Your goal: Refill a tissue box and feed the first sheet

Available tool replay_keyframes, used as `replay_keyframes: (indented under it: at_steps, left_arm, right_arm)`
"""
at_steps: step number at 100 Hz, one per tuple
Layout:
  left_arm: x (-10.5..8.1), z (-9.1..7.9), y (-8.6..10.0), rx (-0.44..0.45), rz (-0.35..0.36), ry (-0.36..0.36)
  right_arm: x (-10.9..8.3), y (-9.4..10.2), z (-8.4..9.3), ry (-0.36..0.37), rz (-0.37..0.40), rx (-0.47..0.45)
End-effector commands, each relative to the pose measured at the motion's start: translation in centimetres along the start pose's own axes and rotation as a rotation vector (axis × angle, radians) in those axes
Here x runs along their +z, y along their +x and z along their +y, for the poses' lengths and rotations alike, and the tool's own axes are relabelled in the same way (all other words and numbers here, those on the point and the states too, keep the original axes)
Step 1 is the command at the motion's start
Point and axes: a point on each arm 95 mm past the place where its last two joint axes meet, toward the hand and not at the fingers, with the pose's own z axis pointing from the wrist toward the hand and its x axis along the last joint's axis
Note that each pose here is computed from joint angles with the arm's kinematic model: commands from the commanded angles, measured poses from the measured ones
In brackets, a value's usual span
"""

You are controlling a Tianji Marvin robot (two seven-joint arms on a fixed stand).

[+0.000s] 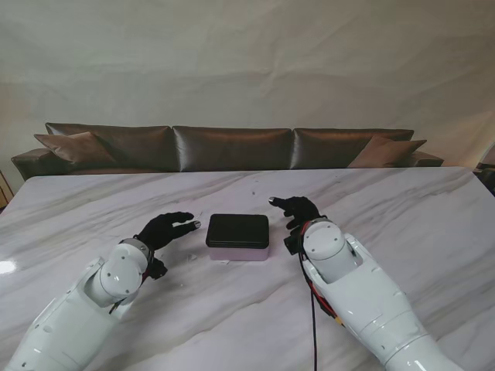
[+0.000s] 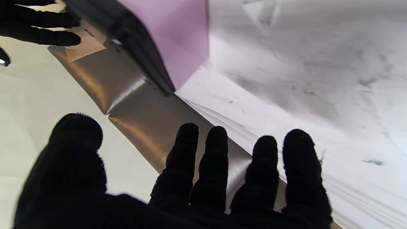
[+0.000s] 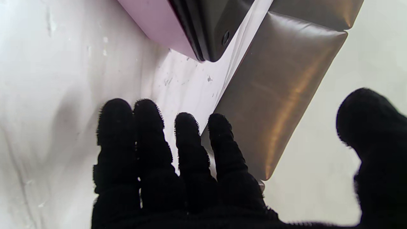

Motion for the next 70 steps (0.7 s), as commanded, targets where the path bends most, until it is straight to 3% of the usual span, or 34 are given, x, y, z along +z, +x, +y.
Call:
replay_keyframes:
  at_steps: [1, 22, 48, 70]
  left_arm:
    - [-0.4, 1.0, -1.0, 0.03, -0.013, -0.01]
    - [-0.4, 2.3, -0.8, 0.115, 0.036, 0.037]
    - [-0.7, 3.5, -0.2, 0.102, 0.097, 0.034]
    - [-0.7, 4.1, -0.3, 0.168, 0.104, 0.038]
  right_arm:
    - [0.2, 0.2, -0.2, 0.026, 0.001, 0.016]
    - [0.7, -0.1, -0.7, 0.059, 0.021, 0.028]
    - [1.5, 0.1, -1.3, 0.07, 0.024, 0.048]
    - [1.7, 0.4, -2.2, 0.089, 0.027, 0.088]
